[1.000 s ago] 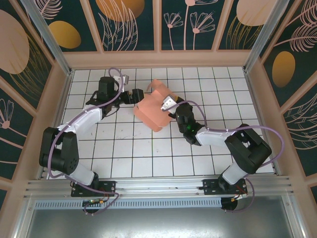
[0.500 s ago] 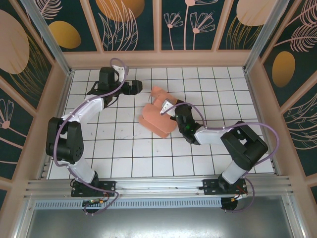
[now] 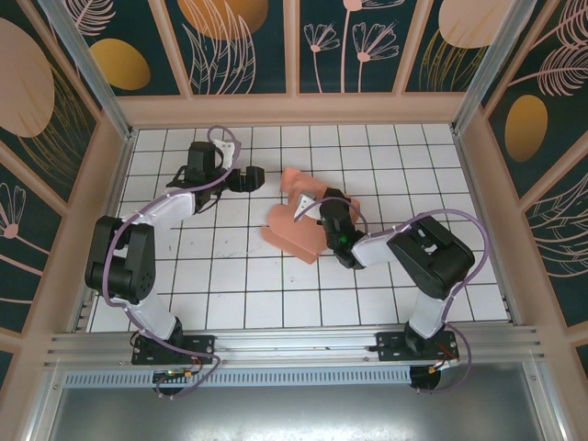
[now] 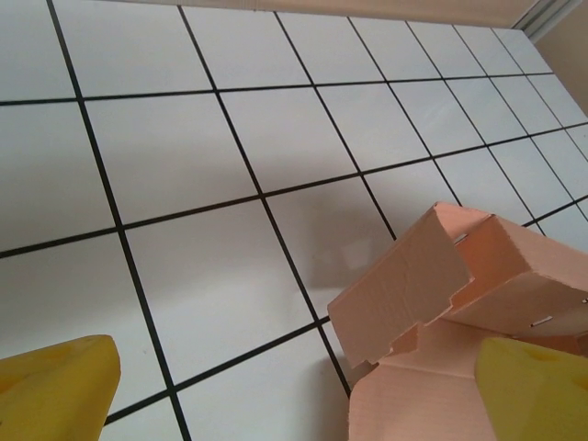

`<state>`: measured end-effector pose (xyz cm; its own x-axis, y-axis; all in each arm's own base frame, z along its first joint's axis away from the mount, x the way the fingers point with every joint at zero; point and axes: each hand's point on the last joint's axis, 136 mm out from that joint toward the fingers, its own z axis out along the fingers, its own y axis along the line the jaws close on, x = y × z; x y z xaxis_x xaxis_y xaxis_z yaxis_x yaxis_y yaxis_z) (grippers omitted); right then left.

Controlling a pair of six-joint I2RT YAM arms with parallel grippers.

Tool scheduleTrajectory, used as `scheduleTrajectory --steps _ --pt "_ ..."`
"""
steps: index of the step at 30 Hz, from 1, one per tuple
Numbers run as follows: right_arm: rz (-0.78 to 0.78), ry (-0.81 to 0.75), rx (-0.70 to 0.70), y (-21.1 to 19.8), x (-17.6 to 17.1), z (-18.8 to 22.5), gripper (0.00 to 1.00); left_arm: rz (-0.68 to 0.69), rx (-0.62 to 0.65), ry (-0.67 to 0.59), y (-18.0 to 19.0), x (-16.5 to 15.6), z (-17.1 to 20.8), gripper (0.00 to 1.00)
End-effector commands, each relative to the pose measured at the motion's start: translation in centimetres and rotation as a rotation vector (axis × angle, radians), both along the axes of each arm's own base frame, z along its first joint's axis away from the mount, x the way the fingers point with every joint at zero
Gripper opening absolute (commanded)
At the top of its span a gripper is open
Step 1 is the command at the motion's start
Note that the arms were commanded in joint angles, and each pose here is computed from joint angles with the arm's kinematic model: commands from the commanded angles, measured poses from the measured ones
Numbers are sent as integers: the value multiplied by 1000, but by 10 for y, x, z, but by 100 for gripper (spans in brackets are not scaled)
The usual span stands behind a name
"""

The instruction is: Fold the paper box

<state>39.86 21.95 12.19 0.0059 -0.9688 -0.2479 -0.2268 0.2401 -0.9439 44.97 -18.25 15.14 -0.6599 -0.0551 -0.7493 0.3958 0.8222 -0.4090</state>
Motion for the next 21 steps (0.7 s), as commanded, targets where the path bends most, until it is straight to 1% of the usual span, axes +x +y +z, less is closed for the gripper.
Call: scheduleTrajectory --steps 1,5,8,9,14,16,17,20,21 --pt "-21 -89 -13 0 4 17 0 -25 -8 -87 -1 3 15 98" --pt "-24 -102 -35 -1 4 13 0 -49 -13 -111 -4 3 12 94" --pt "-23 -104 -36 -1 5 12 0 -108 -31 -135 -13 1 14 91" --pt "-21 -103 -35 -1 4 11 0 -126 -32 -126 -15 1 5 90" --pt "-17 -101 -28 0 5 8 0 -184 -20 -178 -24 11 -6 85" --pt "-15 -97 -26 0 5 7 0 -203 -7 -171 -26 17 -15 74" --pt "-14 -95 -25 0 4 6 0 -212 -5 -162 -28 21 -19 70" --pt "-14 -93 -13 -1 5 7 0 -247 -9 -148 -35 29 -29 65" --pt "-13 -89 -7 -1 5 7 0 -263 -15 -146 -38 30 -31 64"
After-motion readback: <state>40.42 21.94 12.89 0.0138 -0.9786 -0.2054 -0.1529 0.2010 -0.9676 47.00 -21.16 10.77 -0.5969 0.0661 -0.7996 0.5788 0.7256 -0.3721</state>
